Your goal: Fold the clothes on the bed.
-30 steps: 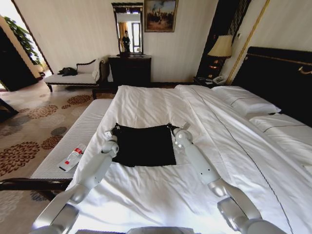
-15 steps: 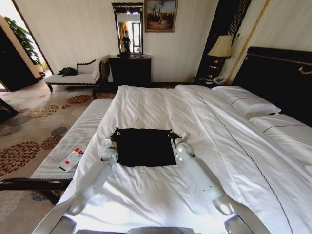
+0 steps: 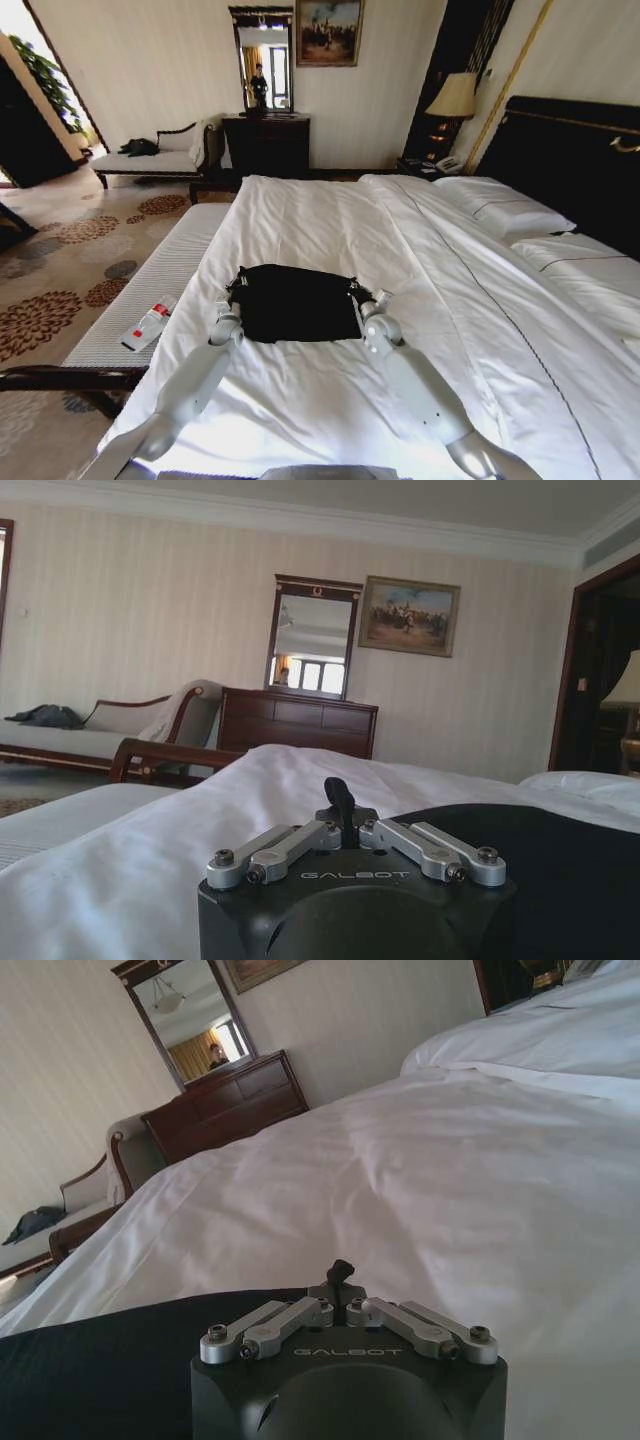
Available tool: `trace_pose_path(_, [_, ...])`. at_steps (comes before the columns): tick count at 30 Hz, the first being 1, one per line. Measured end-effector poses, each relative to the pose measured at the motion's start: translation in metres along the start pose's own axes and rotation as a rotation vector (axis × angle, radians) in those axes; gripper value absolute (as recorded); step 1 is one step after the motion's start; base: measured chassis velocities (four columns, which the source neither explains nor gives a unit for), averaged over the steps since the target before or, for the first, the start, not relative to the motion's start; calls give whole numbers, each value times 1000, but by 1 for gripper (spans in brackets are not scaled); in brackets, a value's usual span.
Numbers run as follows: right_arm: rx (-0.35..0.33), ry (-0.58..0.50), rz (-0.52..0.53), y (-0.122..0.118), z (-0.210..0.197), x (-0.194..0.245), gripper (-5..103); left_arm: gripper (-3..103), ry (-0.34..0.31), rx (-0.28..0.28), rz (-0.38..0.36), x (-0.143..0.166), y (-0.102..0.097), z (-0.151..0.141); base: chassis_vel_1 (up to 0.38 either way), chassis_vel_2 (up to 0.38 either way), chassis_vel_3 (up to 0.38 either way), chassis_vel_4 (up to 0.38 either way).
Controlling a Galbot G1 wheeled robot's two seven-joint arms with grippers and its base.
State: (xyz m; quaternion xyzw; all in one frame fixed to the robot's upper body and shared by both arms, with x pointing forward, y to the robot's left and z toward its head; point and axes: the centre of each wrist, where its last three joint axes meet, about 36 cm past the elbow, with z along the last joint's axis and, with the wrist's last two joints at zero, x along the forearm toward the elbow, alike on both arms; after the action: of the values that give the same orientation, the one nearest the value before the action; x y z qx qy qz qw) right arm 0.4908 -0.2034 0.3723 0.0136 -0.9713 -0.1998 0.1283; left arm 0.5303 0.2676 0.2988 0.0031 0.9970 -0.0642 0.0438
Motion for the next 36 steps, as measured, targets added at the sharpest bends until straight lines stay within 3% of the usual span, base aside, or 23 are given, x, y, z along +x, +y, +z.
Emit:
trace_pose_path(5, [62,-24,-38,-3,8,29,1,2,8,-16,21,24,9,-2,0,0,0,0])
trace_pose_path(16, [114,7,-71,-2,20,62,1,2,16,-56,70,61,36,-9,0,0,0,0])
trace_pose_path(29, [110,77,-62,-4,43,95,1,2,35,-69,106,87,40,-15,0,0,0,0])
trace_pose_path(36, [116,87,-55,-8,45,102,1,2,49,-87,102,100,53,-15,0,0,0,0])
